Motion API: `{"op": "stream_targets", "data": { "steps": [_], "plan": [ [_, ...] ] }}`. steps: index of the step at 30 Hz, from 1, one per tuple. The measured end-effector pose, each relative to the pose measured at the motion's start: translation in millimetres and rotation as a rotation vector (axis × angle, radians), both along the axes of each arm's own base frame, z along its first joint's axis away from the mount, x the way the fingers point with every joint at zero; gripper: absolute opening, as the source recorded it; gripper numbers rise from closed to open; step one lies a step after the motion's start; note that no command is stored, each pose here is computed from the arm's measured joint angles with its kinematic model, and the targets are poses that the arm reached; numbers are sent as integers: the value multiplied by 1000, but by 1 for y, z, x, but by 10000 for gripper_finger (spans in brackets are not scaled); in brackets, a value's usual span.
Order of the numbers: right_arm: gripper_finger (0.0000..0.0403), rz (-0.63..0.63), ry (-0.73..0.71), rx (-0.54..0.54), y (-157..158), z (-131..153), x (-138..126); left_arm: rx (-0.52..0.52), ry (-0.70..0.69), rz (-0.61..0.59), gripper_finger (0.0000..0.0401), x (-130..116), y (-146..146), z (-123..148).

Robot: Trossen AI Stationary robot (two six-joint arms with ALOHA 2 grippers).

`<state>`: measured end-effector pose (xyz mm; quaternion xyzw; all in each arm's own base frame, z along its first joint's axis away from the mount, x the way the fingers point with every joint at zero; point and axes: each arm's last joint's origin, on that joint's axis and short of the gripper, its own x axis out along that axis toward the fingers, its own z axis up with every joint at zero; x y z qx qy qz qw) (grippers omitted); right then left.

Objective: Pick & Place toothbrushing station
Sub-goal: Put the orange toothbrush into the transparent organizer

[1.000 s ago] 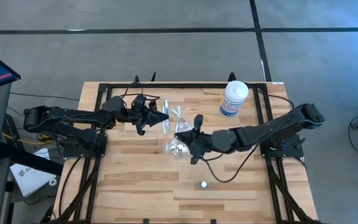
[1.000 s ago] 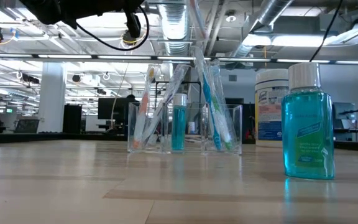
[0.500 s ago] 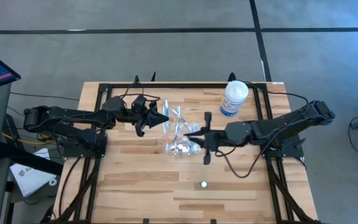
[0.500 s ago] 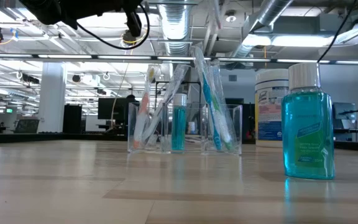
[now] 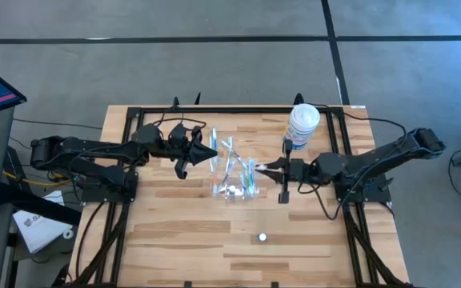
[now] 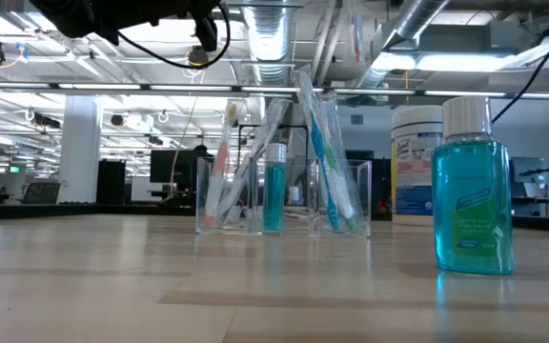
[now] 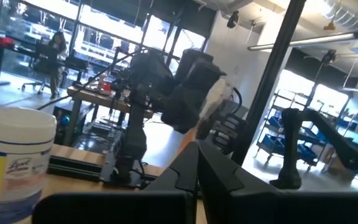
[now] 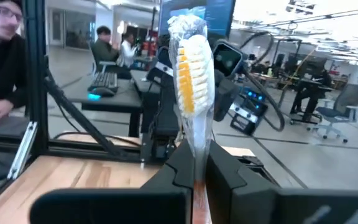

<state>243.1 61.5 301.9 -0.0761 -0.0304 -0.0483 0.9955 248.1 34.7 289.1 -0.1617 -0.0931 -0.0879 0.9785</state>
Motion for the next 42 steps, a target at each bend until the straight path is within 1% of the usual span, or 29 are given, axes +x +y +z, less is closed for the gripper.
{"op": "stream_targets", "data": {
  "steps": [4,8,12,16,19,21,25,34,38,42],
  "plan": [
    [7,18,-8,43,-1,-14,-3,35,14,8,0,0,0,-2],
    [7,2,-22,88,-7,-28,-6,33,59,9,0,1,0,-6],
    [6,-6,-70,144,-12,-40,-11,25,105,8,0,2,0,-11],
    [6,-22,-90,197,-18,-55,-14,43,104,8,0,2,-1,-11],
    [7,-24,-96,219,-19,-63,-13,66,100,31,0,3,-3,-11],
    [7,-22,-107,225,-19,-69,-12,86,97,43,0,3,-4,-11],
    [7,-22,-122,248,-19,-80,-10,88,98,57,0,3,-7,-11],
    [6,-30,-75,288,-19,-99,0,91,102,26,0,4,-16,-12],
    [6,-29,-78,290,-18,-106,5,114,98,17,0,4,-19,-12],
    [6,-19,-58,297,-19,-112,8,115,100,16,0,4,-19,-12]
  ]
}}
